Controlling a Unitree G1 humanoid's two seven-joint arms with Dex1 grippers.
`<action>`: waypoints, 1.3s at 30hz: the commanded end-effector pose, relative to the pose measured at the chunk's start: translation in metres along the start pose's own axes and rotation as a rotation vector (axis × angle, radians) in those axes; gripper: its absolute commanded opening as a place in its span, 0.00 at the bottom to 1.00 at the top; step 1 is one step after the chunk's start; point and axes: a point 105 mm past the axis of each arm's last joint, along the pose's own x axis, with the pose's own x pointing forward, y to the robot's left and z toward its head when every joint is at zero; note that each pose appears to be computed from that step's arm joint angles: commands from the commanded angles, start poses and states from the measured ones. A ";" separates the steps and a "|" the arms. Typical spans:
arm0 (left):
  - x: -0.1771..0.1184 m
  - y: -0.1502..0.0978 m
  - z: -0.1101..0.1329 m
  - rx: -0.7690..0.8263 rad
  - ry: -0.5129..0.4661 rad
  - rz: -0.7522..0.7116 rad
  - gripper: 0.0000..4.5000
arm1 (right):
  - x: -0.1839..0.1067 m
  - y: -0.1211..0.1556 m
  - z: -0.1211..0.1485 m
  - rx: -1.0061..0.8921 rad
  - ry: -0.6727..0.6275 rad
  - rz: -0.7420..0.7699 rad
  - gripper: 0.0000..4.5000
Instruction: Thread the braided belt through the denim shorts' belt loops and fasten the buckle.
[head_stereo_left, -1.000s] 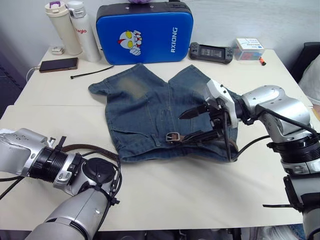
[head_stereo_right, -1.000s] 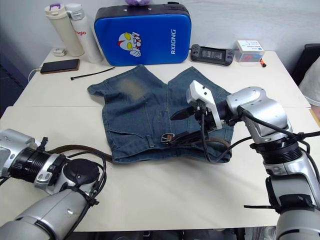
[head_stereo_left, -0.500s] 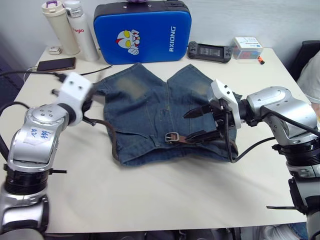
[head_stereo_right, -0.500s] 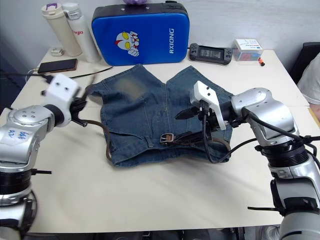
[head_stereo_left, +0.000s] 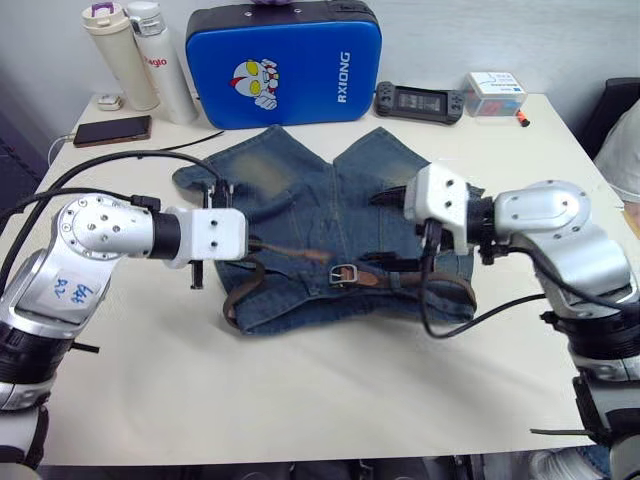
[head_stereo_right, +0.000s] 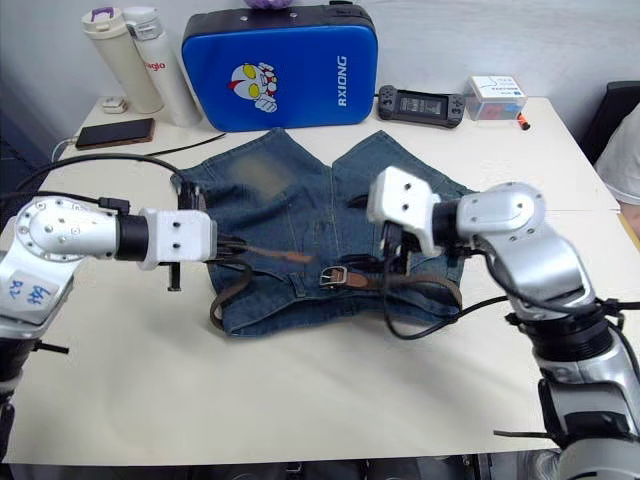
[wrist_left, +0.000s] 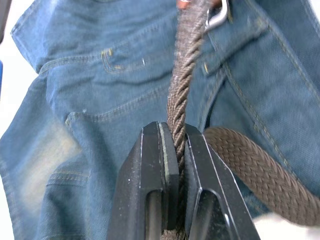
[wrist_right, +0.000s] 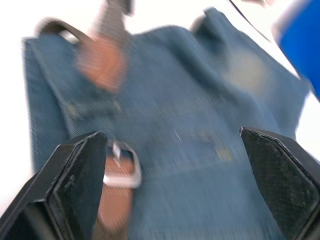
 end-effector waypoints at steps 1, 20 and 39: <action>0.002 0.004 0.005 -0.009 -0.018 -0.009 0.02 | 0.001 0.000 0.014 -0.070 -0.029 -0.035 1.00; 0.006 0.022 0.013 -0.224 -0.108 0.078 0.19 | 0.031 -0.007 0.000 -0.032 -0.080 -0.087 0.00; -0.070 0.019 -0.024 -1.430 -0.120 0.014 0.98 | -0.001 -0.069 -0.043 -0.491 0.050 -0.291 0.00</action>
